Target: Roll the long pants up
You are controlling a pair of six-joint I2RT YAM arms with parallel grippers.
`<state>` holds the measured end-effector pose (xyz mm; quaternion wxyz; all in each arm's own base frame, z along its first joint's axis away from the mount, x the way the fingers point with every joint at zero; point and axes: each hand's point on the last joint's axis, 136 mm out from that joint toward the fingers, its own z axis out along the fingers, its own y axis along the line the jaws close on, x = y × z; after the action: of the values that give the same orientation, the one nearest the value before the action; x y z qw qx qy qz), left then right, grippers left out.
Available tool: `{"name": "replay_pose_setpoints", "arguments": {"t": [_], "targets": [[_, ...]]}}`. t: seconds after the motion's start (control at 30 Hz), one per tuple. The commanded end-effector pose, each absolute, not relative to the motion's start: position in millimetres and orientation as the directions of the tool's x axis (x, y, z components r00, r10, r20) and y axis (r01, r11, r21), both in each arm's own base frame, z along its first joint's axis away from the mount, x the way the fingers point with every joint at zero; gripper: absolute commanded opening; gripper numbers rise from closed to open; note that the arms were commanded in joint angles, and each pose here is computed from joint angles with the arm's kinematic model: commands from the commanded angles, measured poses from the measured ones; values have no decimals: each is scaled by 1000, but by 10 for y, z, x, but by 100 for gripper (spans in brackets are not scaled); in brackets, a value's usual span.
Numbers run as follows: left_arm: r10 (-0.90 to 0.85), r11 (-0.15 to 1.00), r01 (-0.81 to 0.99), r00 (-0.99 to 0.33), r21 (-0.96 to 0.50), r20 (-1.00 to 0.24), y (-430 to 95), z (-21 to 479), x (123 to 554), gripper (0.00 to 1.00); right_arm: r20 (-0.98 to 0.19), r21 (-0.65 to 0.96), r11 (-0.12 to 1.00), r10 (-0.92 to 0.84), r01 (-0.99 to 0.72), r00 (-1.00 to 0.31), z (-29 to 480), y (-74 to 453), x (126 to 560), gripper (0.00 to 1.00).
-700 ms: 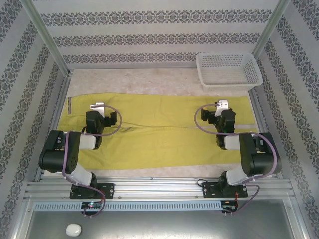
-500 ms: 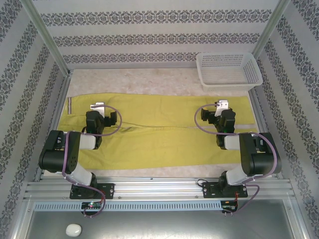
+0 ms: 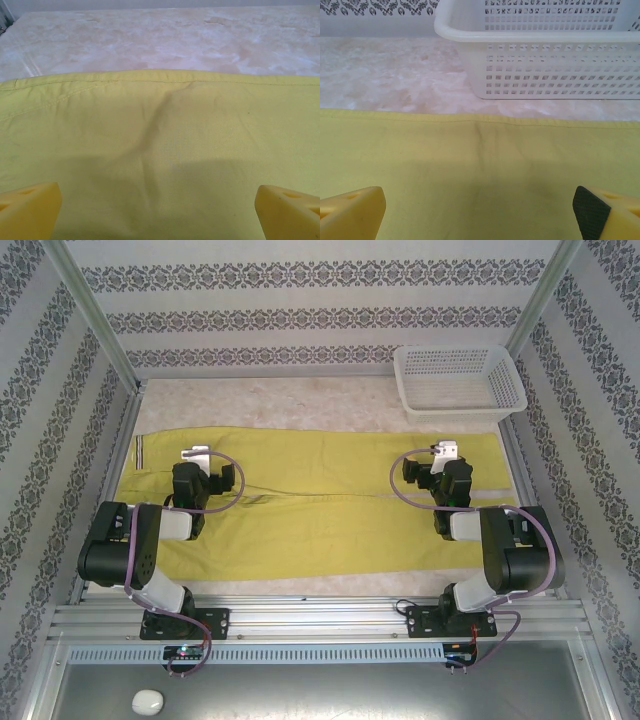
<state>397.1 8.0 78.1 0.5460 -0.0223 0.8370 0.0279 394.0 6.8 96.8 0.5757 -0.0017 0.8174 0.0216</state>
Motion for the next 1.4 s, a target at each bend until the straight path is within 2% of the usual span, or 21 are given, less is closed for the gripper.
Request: {"name": "replay_pose_setpoints", "arguments": {"t": [0.0, 0.13, 0.23, 0.33, 0.43, 0.53, 0.6, 0.73, 0.83, 0.97, 1.17, 1.37], "targets": [[-19, 995, -96, -393, 21, -919, 159, 833, 3980, 100, -948, 43, 998, 30, -35, -318, 1050, 73, 3973, 98], [-26, 993, -116, -387, 20, -922, 191, 852, 3982, 100, -948, 41, 999, 28, -34, -316, 1054, 70, 3974, 98], [-65, 975, -220, -417, 31, -907, 357, 951, 3981, 100, -946, 45, 999, 37, -18, -323, 1147, 52, 4019, 93], [-187, 855, -502, -529, 127, -828, 836, 1320, 3972, 100, -874, 74, 996, 92, 56, -477, 1309, -35, 4076, 94], [-312, 746, -640, -580, 183, -753, 1092, 1788, 3866, 100, -802, 171, 974, 225, 148, -553, 1544, -90, 4126, 94], [-513, 570, -815, -456, 108, -727, 1400, 2074, 3478, 100, -776, 188, 939, 321, 287, -543, 1780, -316, 4050, 94], [-668, 448, -894, -357, 30, -652, 1602, 2038, 3122, 100, -738, 243, 881, 440, 406, -512, 1863, -549, 3897, 94], [-876, 237, -970, -186, -62, -445, 1671, 1666, 2394, 100, -588, 436, 669, 718, 602, -372, 1831, -888, 3429, 94], [-933, 60, -993, -21, -100, -359, 1654, 1463, 1843, 100, -477, 530, 520, 836, 670, -271, 1680, -993, 3108, 92], [-920, -111, -991, 130, -72, -370, 1685, 1321, 1260, 100, -387, 539, 389, 902, 747, -191, 1416, -1099, 2706, 90], [-941, -173, -984, 176, -37, -289, 1612, 940, 1091, 100, -268, 535, 261, 955, 804, -131, 1028, -1110, 2364, 90], [-938, -218, -976, 213, -13, -273, 1705, 542, 1122, 100, -183, 535, 171, 979, 827, -84, 791, -1116, 2204, 89]]}}
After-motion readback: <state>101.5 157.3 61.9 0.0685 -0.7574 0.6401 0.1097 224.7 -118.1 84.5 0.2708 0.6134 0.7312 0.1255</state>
